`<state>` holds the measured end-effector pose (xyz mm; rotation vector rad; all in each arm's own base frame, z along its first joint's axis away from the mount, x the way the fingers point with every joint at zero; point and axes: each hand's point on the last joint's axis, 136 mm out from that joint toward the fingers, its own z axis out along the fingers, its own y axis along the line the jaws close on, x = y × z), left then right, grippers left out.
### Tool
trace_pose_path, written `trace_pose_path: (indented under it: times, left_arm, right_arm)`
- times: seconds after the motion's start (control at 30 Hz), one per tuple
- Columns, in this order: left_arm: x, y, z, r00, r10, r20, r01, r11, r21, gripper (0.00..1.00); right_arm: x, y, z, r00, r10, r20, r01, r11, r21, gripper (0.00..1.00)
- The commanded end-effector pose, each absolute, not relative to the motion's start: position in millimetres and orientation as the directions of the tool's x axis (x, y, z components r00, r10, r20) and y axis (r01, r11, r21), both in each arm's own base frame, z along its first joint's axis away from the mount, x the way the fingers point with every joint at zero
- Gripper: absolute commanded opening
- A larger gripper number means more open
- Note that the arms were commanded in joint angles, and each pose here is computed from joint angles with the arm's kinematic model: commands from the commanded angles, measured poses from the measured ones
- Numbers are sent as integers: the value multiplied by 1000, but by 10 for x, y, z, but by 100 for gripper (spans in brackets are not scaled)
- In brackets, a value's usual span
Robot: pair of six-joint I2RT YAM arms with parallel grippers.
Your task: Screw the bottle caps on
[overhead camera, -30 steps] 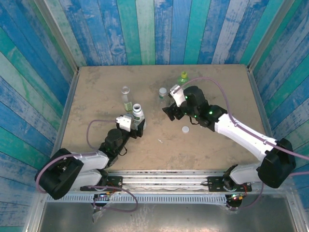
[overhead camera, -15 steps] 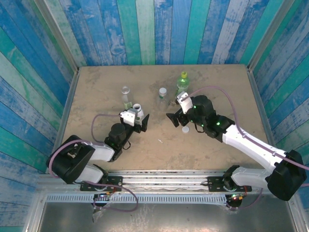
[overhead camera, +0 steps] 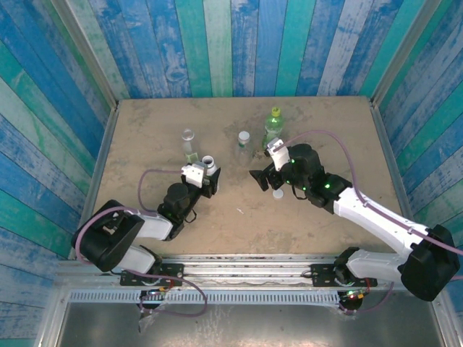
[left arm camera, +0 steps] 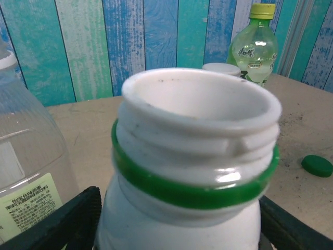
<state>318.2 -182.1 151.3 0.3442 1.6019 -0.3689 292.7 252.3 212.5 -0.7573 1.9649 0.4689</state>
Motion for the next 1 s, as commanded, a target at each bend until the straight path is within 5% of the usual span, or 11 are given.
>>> trace_pose_path:
  times: [0.0, 0.43, 0.97]
  left_arm:
    - [3229, -1851, 1518, -57, 8, -998, 441, 897, -18, 65]
    - [3104, -2043, 1569, -57, 45, -997, 556, 831, 6, 48]
    - [2447, -2799, 1724, 30, 18, -999, 896, 442, 35, 47]
  right_arm:
    - [2900, 2493, 2142, -371, -308, -876, -673, 740, 25, 100]
    - [3001, 2100, 2108, -425, -276, -862, -503, 864, -29, 100]
    - [3234, 1220, 1194, -710, -150, -688, -171, 985, -38, 100]
